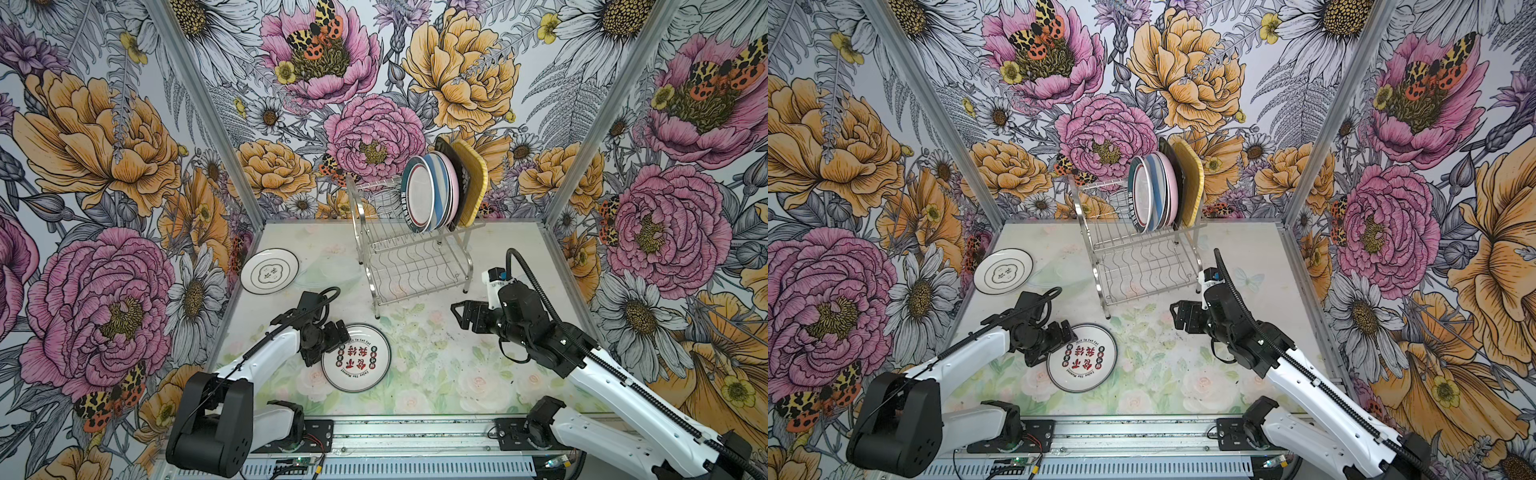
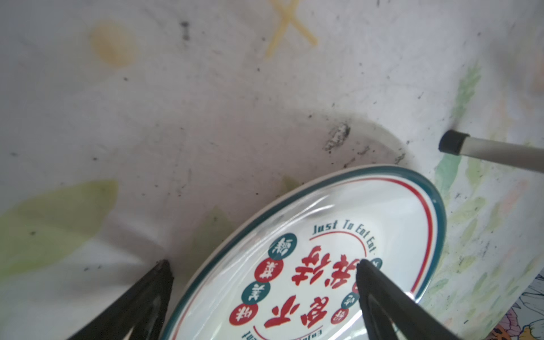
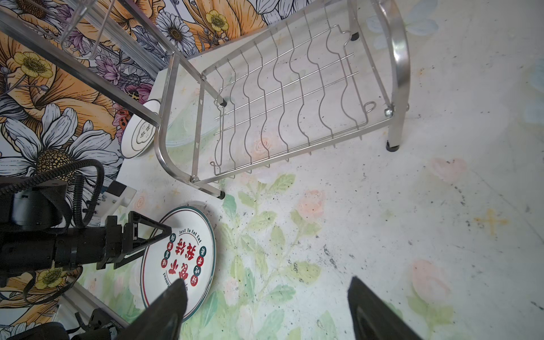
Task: Load plates into a dish rack
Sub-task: Move the plate to the bottom-center of the table.
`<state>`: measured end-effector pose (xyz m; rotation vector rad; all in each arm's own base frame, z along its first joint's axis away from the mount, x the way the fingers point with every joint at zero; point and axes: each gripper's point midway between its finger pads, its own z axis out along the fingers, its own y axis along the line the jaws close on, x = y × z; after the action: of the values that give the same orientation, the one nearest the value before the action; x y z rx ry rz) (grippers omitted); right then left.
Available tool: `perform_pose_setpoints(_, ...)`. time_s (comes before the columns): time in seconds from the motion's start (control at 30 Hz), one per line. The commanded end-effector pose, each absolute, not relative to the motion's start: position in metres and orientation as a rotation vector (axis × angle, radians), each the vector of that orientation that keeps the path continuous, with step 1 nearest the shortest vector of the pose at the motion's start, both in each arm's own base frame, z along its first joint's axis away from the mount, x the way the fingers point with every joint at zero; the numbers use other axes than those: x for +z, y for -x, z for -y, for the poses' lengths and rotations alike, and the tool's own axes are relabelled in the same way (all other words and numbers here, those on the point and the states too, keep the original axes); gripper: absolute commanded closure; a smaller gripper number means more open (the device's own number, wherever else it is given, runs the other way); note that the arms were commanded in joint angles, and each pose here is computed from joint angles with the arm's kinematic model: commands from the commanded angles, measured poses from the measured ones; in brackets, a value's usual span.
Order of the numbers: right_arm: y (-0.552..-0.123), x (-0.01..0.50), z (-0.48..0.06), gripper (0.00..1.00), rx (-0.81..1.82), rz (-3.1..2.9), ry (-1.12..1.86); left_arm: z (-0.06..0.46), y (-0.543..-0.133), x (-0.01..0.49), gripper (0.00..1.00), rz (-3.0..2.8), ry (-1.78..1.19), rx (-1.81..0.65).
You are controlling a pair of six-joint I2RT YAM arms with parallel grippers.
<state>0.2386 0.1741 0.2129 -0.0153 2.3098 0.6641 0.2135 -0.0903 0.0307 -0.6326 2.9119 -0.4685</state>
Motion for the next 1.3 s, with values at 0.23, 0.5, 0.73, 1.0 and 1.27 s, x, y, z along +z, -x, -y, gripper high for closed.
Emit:
perform_pose_setpoints(0.23, -0.243, 0.21, -0.176, 0.14, 0.667, -2.307, 0.023, 0.163, -0.229, 0.047, 0.05, -2.933, 0.217, -0.648)
perform_pose_setpoints(0.5, -0.242, 0.209, -0.177, 0.14, 0.668, -2.311, 0.024, 0.196, -0.215, 0.042, 0.08, -2.955, 0.113, -0.748)
perform_pose_setpoints(0.73, -0.241, 0.205, -0.177, 0.14, 0.669, -2.322, 0.024, 0.178, -0.203, 0.039, 0.13, -2.91, 0.168, -0.76)
perform_pose_setpoints(1.0, -0.239, 0.2, -0.179, 0.14, 0.683, -2.336, 0.038, 0.174, -0.194, 0.029, 0.31, -2.844, 0.272, -0.843)
perform_pose_setpoints(1.27, -0.238, 0.196, -0.179, 0.14, 0.686, -2.347, 0.042, 0.174, -0.187, 0.019, 0.46, -2.803, 0.341, -0.927)
